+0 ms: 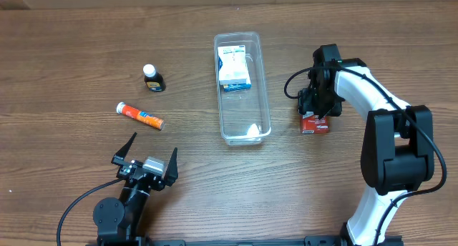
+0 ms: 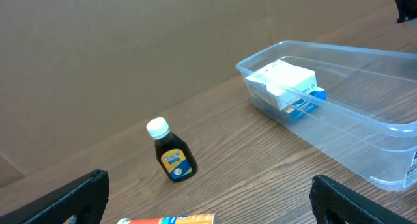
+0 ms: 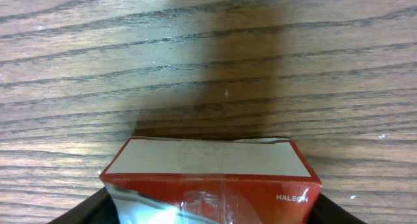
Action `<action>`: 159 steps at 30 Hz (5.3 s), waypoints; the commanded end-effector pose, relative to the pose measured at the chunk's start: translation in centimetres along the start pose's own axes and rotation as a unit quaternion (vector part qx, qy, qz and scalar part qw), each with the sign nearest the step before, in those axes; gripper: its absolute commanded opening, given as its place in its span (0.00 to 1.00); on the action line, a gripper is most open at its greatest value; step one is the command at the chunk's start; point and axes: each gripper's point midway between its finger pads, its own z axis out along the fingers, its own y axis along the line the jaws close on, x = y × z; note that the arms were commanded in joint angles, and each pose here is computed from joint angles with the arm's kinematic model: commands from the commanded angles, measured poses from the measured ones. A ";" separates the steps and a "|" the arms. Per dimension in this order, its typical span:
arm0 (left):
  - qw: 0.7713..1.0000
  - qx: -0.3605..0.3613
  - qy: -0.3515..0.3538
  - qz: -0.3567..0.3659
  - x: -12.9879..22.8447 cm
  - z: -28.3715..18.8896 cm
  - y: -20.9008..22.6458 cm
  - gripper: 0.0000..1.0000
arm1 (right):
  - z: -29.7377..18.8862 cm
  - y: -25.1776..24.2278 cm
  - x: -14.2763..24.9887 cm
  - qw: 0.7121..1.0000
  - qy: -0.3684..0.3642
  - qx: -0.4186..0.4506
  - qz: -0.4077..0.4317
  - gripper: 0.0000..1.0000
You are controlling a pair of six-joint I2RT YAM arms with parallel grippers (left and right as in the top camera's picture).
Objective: Pack container
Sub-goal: 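Grasp the red-white box with the right gripper, then carry the red box over the container and lower it on top, then open right gripper and lift it away from the container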
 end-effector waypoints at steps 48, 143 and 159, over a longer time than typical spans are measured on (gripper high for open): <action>1.000 -0.006 0.001 -0.007 0.1 0.0 0.2 1.00 | -12.3 22.3 -13.3 0.961 -0.237 -0.088 -0.111 0.77; 1.000 -0.006 0.001 -0.007 0.1 0.0 0.2 1.00 | -9.8 20.7 -14.0 0.969 -0.196 -0.099 -0.116 0.73; 1.000 -0.006 0.001 -0.007 0.1 0.0 0.2 1.00 | -8.6 24.9 -9.5 0.970 -0.143 -0.118 -0.158 0.73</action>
